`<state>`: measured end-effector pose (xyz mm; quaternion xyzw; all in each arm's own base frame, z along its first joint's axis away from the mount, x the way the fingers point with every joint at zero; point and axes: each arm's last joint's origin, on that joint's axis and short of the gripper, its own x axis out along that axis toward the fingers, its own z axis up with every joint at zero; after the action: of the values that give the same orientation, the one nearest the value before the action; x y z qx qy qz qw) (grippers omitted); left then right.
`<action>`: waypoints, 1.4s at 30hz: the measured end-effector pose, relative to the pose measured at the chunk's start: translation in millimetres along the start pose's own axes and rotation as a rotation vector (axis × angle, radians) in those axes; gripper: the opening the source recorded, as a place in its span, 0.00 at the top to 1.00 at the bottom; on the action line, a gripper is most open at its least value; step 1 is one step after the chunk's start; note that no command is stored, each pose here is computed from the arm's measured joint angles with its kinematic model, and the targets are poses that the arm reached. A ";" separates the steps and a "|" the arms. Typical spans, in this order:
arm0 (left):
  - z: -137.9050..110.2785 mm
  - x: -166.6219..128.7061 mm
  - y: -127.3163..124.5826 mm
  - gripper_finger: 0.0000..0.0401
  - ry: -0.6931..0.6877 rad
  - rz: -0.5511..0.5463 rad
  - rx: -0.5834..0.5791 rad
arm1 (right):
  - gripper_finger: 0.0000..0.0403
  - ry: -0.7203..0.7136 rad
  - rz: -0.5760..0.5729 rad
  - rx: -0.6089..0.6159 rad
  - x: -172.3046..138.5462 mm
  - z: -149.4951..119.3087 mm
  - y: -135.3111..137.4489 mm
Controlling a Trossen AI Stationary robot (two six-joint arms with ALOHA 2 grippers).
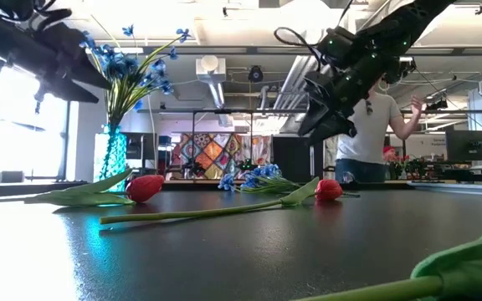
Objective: Sort flowers into vase by color
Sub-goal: Put the bottom blue flowers into the blue vase, then put the blue flowers into the blue vase
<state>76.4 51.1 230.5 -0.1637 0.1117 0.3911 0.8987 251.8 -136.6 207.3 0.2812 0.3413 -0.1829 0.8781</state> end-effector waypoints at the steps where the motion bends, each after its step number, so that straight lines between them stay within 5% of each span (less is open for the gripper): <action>1: 1.5 -1.6 -0.3 0.30 0.008 -0.008 -0.009 | 0.58 0.014 -0.009 0.007 0.0 -1.4 -0.6; 12: 6.3 -7.1 -8.4 0.30 0.276 -0.149 -0.089 | 0.44 0.190 0.006 0.010 17.9 -18.8 -3.9; 20: -13.2 -8.1 -6.4 0.30 0.537 -0.044 -0.254 | 0.37 0.143 -0.106 -0.113 38.1 -20.4 -2.9; 30: -18.8 -10.6 -6.4 0.30 0.643 -0.021 -0.446 | 0.59 0.139 -0.175 -0.013 77.9 -27.1 -27.7; 38: -19.7 -11.8 -9.4 0.30 0.704 -0.067 -0.543 | 0.95 0.155 -0.167 -0.008 76.5 -28.1 -26.4; 42: -18.9 -12.3 -13.0 0.30 0.734 -0.119 -0.585 | 0.96 0.132 -0.120 0.029 67.4 -23.4 -20.8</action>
<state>76.4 27.3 219.8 -0.5435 0.2977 0.2703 0.7368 276.7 -146.9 138.1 0.2845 0.4121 -0.2209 0.8369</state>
